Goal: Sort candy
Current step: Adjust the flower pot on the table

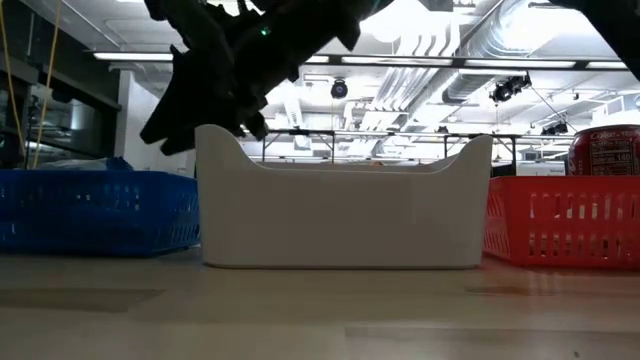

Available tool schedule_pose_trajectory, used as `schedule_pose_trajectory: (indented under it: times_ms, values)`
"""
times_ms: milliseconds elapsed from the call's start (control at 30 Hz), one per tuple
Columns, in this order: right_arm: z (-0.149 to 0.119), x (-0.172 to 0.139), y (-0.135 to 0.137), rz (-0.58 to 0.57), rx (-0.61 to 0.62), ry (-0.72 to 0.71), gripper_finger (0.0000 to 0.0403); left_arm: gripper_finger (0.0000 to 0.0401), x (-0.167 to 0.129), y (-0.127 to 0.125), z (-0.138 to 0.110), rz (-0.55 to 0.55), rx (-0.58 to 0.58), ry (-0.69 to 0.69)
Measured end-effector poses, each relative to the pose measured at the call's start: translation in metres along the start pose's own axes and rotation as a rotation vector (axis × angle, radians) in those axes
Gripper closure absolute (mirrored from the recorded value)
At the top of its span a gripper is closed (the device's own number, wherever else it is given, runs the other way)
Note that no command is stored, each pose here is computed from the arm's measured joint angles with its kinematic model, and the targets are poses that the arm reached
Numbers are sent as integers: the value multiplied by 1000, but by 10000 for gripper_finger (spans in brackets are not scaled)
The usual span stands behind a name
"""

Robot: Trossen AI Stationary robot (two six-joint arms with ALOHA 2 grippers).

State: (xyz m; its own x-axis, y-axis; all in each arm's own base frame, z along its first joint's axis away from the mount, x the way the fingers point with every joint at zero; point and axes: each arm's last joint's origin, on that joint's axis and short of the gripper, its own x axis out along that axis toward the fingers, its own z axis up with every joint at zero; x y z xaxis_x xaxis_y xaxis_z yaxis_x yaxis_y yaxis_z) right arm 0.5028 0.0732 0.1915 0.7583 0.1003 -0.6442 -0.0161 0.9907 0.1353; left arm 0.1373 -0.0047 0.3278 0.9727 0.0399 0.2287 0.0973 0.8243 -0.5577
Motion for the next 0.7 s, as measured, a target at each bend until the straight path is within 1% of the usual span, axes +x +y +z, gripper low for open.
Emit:
schedule_pose_trajectory:
  times_ms: [100, 200, 267, 400, 500, 567, 633, 700]
  values:
    - [7, -7, 0, -18, -37, 40, 213, 156, 0, 0, 0, 2, 18, 1]
    - [22, -24, -3, -16, -104, 125, 183, 156, 0, 1, -1, 6, 40, 6]
    - [31, -38, -9, -34, -139, 187, 174, 156, 0, 1, -2, 15, 44, 18]
    - [37, -73, -25, -89, -197, 330, 172, 156, 2, 5, -7, 54, 52, 80]
    - [38, -111, -37, -149, -190, 364, 172, 156, 6, 8, -13, 88, 58, 135]
    - [34, -138, -44, -213, -169, 353, 171, 156, 8, 10, -17, 105, 61, 167]
    - [27, -166, -50, -289, -125, 317, 171, 158, 10, 11, -19, 143, 67, 257]
    - [18, -193, -54, -353, -54, 246, 171, 161, 12, 6, -19, 163, 79, 407]
